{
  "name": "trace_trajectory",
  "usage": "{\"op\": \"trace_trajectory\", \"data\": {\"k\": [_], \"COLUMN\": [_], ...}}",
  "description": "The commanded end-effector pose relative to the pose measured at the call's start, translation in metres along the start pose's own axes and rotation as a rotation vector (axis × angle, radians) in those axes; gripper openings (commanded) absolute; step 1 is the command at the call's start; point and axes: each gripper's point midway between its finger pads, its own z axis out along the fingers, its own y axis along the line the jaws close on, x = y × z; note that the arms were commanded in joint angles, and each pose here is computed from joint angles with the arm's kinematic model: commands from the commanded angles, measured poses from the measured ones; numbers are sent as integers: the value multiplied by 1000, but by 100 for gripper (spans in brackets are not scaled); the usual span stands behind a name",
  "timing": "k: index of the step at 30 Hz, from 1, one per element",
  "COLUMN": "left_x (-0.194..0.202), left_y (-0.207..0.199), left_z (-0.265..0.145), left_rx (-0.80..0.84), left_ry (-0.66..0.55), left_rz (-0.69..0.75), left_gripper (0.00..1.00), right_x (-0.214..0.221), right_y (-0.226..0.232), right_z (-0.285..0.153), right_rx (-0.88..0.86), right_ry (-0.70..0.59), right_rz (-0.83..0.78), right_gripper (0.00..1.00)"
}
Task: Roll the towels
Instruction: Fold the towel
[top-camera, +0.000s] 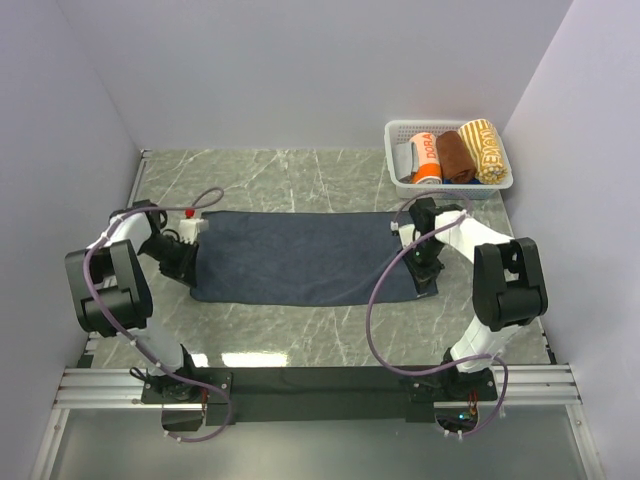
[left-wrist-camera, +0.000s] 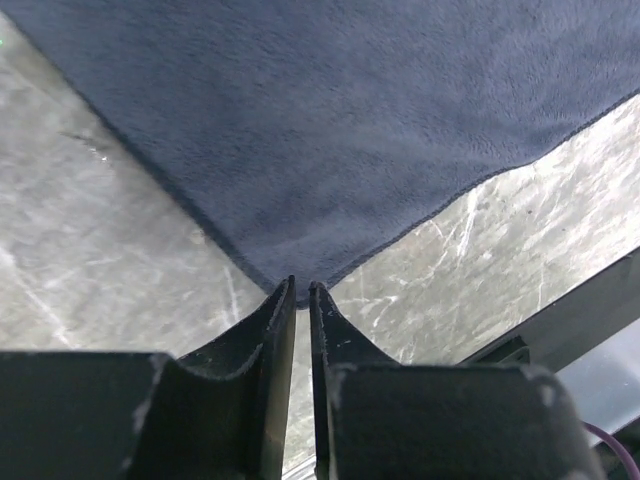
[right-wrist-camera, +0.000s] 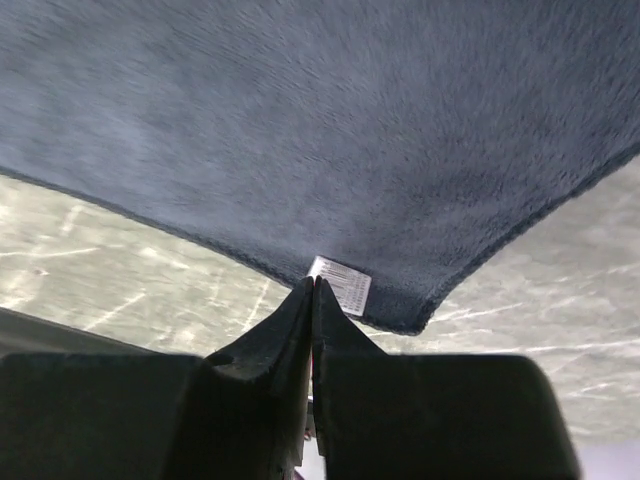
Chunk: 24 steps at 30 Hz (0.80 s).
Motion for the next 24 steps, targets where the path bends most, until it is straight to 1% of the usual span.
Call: {"op": "trace_trajectory", "data": {"k": [1,5,9,16,19,23,24], "left_x": [-3,1,5,16,21,36,38], "left_y": [-4,-8,-11,-12,-6,12,16], "left_z": [-6,1,6,17,23,30,31], "left_rx": [-45,-51,-56,-67,-93,-175,-189], "left_ry": [-30,-8,8,47,66,128,128], "left_rz": [63,79,72,74,49,7,-10], "left_gripper": [16,15,13,11,9,5,5], "right_x": [1,8,17,18,18,24,24], "right_y": [-14,-25,-22,-22,-22,-32,-33], "right_z": [2,11,15,14,15,16,17], "right_rx": [86,145,140,140,139,193,203], "right_ry": [-9,13,34,34,36,67,73], "right_rz": [12,27,32,35,39,42,40], "right_gripper": [8,7,7,7,7,5,5]}}
